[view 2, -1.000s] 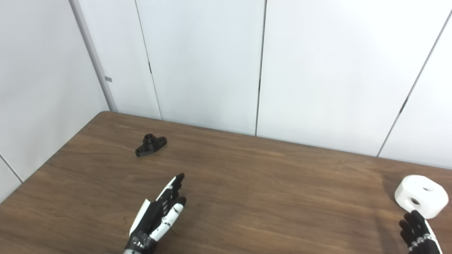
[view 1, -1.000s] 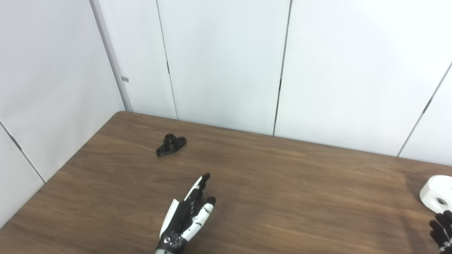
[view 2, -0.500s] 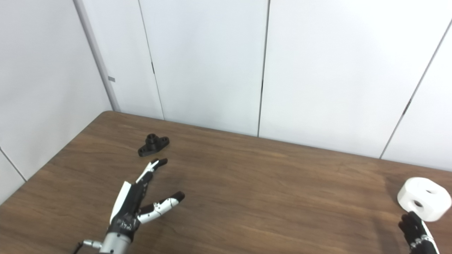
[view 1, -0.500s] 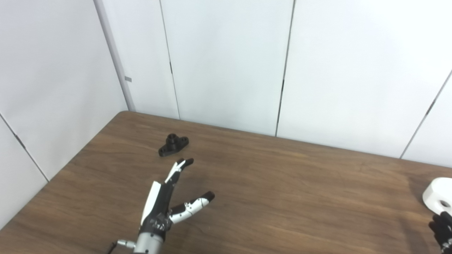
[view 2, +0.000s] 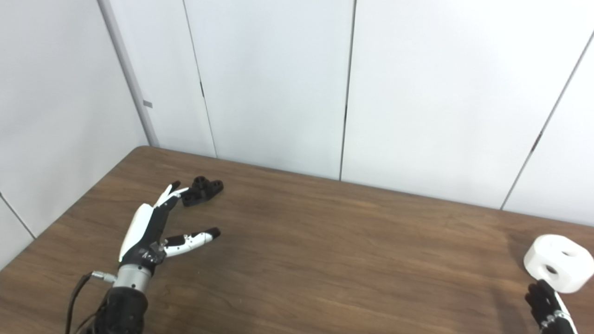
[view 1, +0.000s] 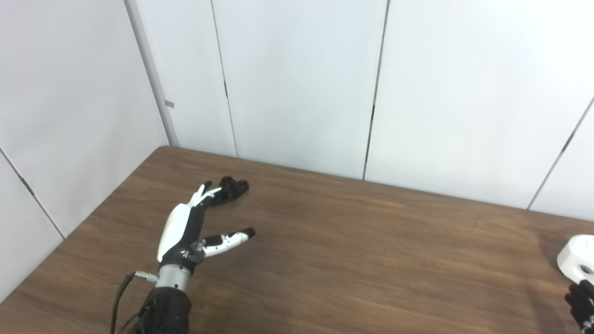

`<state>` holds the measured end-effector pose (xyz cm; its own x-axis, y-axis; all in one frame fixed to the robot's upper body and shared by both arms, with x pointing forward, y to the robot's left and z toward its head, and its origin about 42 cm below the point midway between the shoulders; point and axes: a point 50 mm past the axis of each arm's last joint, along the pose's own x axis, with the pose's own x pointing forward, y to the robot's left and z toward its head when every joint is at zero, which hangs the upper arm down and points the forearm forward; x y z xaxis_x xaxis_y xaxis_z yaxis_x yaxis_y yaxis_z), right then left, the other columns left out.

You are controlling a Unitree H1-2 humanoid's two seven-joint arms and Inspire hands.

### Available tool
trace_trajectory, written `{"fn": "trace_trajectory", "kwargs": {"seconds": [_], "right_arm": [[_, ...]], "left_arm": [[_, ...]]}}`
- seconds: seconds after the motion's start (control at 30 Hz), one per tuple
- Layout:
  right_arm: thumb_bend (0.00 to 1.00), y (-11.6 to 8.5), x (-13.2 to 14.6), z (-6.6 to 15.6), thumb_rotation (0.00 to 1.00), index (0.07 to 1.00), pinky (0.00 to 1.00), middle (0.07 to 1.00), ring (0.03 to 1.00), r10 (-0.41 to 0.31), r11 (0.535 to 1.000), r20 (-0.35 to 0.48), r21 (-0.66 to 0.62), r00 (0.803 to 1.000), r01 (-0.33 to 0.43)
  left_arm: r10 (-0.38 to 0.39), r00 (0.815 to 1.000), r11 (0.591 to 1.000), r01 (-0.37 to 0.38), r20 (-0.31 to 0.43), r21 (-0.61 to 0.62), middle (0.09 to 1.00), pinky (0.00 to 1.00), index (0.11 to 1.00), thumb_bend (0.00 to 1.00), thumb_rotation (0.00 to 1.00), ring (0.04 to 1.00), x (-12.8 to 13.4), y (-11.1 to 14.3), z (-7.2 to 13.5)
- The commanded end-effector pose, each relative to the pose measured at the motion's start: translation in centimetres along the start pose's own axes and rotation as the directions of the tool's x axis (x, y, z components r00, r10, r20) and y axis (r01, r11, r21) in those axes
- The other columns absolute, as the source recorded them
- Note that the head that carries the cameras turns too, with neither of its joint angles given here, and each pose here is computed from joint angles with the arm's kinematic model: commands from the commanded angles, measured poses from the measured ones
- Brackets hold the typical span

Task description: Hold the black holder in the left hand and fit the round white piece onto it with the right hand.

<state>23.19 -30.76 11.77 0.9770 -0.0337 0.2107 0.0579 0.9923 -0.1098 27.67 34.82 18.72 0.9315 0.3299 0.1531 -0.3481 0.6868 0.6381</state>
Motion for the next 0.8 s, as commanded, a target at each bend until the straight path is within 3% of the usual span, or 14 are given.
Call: {"fn": "trace_trajectory", "kwargs": {"seconds": [0.0,0.33,0.63,0.77], "right_arm": [[0.74,0.2,-1.7,-1.6,0.93,0.929,0.98,0.923,0.929,-0.021,1.000,-0.060,0.017,0.998,0.022],[0.76,0.3,-1.6,-1.6,0.93,0.912,0.96,0.915,0.925,-0.029,1.000,-0.050,-0.006,0.998,0.029],[0.76,0.5,-1.8,-1.6,0.95,0.928,0.99,0.933,0.939,-0.015,1.000,-0.060,-0.014,0.998,0.014],[0.74,0.6,-1.9,-1.3,0.96,0.939,1.00,0.954,0.955,-0.009,1.000,-0.071,0.001,0.997,0.009]], "left_arm": [[0.072,0.996,0.996,-0.074,0.058,0.044,0.985,1.00,0.827,0.88,0.26,1.000,1.9,1.6,1.0],[0.133,0.991,0.983,-0.131,-0.009,0.127,0.978,1.00,0.818,0.88,0.26,1.000,5.2,2.7,-0.7],[0.144,0.988,0.973,-0.130,-0.059,0.190,0.954,0.95,0.812,0.86,0.28,1.000,8.2,2.4,-1.0],[0.140,0.987,0.972,-0.120,-0.085,0.203,0.959,0.99,0.816,0.86,0.31,1.000,9.4,2.0,-1.0]]}}
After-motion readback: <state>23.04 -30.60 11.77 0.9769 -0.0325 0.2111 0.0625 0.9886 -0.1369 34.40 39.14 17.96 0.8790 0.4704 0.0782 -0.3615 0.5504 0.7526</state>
